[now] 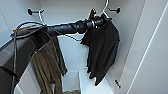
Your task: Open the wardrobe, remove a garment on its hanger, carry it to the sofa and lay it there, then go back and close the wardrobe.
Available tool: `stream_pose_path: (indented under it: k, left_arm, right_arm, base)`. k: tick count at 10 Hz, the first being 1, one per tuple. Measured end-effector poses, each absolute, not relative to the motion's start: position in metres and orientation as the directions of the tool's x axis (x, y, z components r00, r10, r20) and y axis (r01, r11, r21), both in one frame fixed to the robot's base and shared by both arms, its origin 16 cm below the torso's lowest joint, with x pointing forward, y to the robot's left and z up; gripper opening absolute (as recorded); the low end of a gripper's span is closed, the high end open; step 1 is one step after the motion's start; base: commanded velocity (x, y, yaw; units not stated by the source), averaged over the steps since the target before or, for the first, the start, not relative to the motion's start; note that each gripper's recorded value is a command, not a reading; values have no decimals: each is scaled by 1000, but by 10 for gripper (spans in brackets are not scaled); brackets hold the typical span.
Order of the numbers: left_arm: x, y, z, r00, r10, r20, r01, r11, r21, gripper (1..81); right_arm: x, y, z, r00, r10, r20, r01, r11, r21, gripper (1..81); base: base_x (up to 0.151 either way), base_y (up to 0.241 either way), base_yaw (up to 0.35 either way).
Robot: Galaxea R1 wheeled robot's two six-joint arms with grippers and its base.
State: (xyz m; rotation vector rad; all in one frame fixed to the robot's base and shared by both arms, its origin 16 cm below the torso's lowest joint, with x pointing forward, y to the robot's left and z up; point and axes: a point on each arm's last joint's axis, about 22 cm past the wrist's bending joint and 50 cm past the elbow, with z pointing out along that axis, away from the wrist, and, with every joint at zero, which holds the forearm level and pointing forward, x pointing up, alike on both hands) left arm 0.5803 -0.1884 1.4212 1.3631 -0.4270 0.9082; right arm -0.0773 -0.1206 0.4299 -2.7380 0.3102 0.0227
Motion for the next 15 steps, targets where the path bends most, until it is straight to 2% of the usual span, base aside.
stream_pose_path:
  k: [2,3,5,10,13,15]
  left_arm:
    - [618,-123,1392,600,344,722,-704,-202,681,10]
    - [630,-102,1381,586,349,732,-684,-271,677,10]
    - [628,-111,1369,559,308,770,-698,-326,637,10]
    - [615,-143,1299,643,250,724,-648,-328,688,10]
    - [533,-213,1271,701,114,704,-677,-204,707,10]
    - [520,-208,1276,712,112,693,-675,-160,720,10]
  right_arm:
    - [-66,-124,429,988,-147,-54,-156,-913,-376,811]
    - [-57,-125,428,991,-125,-46,-133,-916,-378,811]
    - [-51,-125,428,992,-121,-31,-123,-916,-382,811]
    - [-48,-126,427,992,-120,-28,-122,-916,-382,811]
    - [-46,-126,427,992,-120,-25,-120,-916,-382,811]
    - [-46,-126,427,992,-120,-25,-120,-916,-382,811]
  base:
    - [0,0,0]
    - [0,0,0]
    - [0,0,0]
    - [0,0,0]
    - [0,0,0]
    - [0,0,0]
